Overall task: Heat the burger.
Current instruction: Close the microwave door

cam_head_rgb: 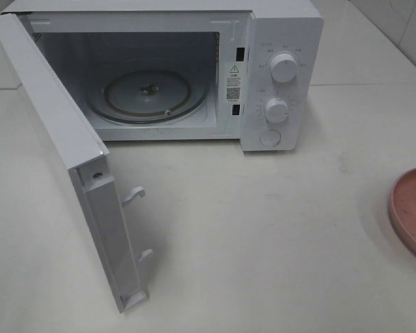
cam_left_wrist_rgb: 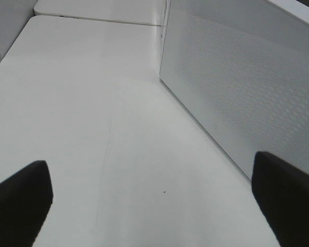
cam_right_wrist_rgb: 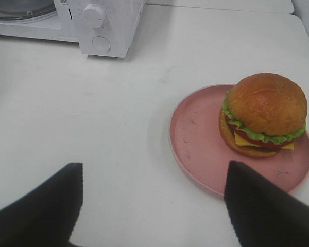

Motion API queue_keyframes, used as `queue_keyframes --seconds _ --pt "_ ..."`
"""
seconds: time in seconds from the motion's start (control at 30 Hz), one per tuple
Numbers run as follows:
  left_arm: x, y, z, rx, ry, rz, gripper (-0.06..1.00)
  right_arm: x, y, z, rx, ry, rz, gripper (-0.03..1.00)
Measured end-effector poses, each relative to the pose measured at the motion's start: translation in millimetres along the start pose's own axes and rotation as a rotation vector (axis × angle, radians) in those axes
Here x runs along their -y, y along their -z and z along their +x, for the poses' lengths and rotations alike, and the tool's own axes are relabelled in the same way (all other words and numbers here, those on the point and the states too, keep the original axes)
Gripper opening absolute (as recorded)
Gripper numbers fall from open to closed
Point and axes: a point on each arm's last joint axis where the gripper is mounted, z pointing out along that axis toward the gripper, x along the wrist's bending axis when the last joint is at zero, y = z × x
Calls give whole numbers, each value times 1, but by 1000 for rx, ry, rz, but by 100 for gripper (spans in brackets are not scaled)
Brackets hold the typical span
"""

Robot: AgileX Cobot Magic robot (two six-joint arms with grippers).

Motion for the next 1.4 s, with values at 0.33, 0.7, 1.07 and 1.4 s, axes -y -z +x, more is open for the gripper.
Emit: queue_keyframes --seconds 0.33,0.7,1.07,1.4 --pt "0 0 0 0 0 0 97 0 0 0 0 0 0 74" --pt "-26 -19 1 1 14 23 70 0 0 0 0 0 0 74" --pt "-41 -67 5 -6 41 70 3 0 0 0 0 0 0 74" --pt "-38 -109 11 -36 63 -72 0 0 0 0 0 0 0 74"
